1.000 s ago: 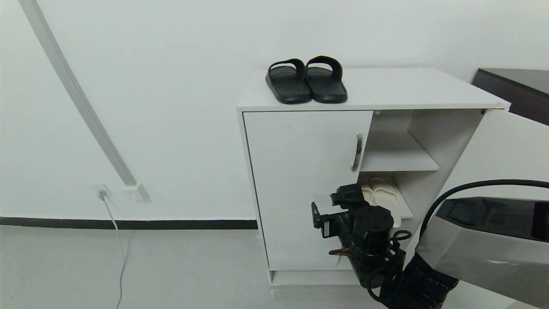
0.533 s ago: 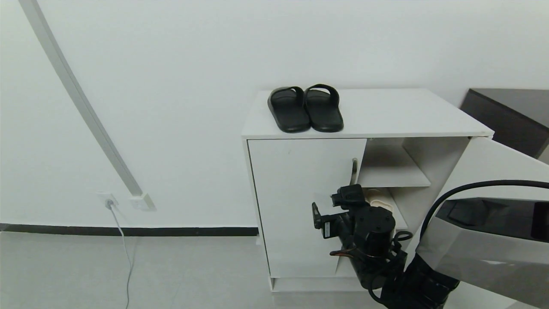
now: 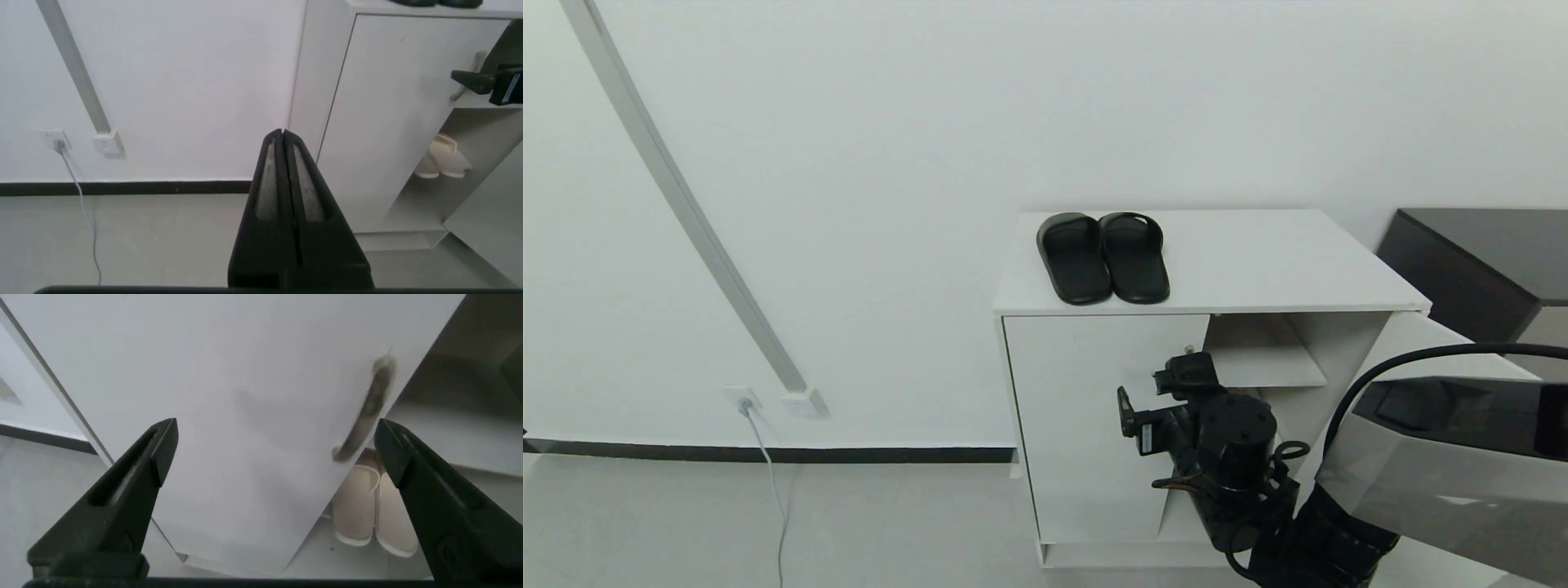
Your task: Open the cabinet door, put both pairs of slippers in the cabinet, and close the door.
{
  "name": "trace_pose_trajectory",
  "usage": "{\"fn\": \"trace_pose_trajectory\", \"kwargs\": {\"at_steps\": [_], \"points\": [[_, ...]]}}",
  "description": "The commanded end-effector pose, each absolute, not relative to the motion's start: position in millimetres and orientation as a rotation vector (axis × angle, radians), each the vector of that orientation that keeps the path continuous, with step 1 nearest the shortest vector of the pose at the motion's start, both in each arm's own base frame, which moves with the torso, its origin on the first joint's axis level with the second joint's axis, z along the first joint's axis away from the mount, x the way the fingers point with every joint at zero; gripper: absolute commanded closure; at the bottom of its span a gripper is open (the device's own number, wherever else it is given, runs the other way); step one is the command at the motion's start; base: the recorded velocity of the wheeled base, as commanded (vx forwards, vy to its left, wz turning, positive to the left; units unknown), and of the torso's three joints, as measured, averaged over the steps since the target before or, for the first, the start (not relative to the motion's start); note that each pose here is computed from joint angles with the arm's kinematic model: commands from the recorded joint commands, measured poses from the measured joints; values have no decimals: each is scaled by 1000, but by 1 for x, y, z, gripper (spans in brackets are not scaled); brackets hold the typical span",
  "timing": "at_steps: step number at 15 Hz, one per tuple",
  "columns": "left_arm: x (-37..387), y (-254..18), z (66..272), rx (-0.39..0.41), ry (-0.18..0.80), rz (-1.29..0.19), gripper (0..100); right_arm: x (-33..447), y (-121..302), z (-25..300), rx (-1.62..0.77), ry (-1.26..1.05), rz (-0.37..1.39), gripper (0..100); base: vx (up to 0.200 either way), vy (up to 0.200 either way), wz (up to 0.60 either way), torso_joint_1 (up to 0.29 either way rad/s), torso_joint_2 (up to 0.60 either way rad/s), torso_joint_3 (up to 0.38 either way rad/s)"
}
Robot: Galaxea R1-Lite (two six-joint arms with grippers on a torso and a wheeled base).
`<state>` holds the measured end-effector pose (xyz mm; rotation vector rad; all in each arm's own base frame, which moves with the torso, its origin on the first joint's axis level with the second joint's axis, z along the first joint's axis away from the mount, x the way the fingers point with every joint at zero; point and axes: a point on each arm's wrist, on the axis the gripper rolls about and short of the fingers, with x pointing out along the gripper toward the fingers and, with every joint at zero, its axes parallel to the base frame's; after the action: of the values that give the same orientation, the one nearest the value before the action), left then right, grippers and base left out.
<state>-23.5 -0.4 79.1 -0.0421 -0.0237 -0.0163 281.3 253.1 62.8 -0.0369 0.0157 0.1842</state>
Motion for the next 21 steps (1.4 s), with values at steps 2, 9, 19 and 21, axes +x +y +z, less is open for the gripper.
{"fn": "trace_pose_trajectory", "kwargs": {"at_steps": [2,9,19,21], "points": [[-23,0,79,-43,-23,-16,100,281,253,63,-37,16,184,0,0,0,0,254,-576,-334],[-23,0,79,-43,-23,-16,100,278,252,60,-43,28,214,0,0,0,0,233,-520,-288],[-23,0,79,-46,-23,-16,100,303,269,123,-27,44,258,0,0,0,0,20,-46,-23],[-23,0,79,-46,-23,-16,100,312,278,144,30,113,253,0,0,0,0,0,0,0]]}}
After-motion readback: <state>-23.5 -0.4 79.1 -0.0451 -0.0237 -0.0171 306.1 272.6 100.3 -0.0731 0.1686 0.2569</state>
